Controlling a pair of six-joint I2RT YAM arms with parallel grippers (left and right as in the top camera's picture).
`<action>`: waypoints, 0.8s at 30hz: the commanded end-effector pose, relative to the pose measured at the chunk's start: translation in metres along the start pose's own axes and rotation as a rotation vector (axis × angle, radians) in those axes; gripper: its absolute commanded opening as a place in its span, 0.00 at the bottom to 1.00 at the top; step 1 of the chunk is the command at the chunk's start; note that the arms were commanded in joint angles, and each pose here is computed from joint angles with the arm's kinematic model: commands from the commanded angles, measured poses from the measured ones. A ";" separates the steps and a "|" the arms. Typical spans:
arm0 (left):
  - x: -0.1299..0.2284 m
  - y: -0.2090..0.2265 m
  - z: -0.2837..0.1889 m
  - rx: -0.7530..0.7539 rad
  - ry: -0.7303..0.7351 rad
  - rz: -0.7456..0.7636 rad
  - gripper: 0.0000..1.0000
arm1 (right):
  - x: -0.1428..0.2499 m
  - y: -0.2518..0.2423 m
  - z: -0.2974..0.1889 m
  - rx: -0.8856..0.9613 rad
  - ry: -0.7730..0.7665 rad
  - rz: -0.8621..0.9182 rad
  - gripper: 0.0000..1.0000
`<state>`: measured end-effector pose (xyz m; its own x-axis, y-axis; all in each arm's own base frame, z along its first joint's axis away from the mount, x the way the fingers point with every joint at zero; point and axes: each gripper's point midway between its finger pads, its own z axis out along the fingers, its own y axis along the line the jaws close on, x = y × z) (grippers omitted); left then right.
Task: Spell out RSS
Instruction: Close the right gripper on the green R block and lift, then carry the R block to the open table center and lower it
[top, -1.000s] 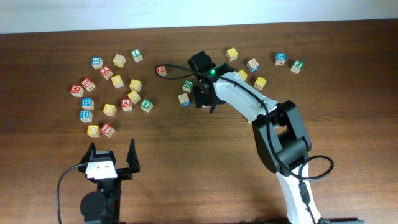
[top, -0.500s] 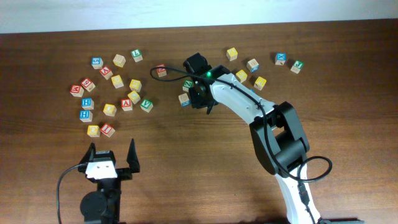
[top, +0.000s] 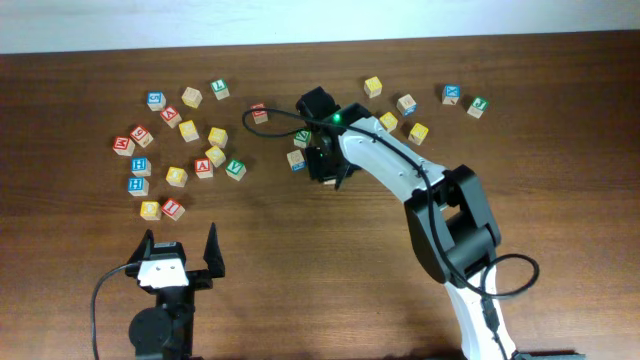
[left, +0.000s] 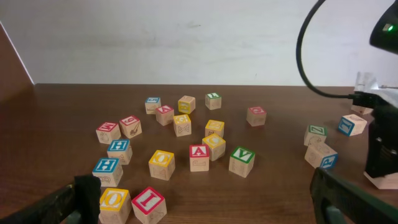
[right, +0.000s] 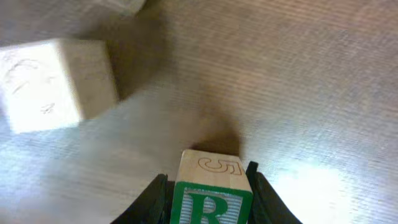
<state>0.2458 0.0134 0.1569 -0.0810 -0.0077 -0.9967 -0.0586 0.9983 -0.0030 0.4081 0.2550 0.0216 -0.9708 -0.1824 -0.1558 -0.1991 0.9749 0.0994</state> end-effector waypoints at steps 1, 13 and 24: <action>0.002 -0.001 0.000 0.001 0.006 -0.009 0.99 | 0.009 0.035 -0.049 -0.089 -0.020 0.018 0.26; 0.003 -0.001 0.000 0.001 0.006 -0.009 0.99 | 0.062 0.092 -0.039 0.022 -0.003 0.090 0.23; 0.002 -0.001 0.000 0.001 0.005 -0.009 0.99 | 0.067 0.103 -0.012 0.022 -0.049 0.034 0.30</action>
<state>0.2458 0.0134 0.1569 -0.0810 -0.0077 -0.9967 -0.0586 0.9983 -0.0030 0.3203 0.3453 0.0377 -0.9745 -0.1236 -0.1872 -0.1460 0.9831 0.1108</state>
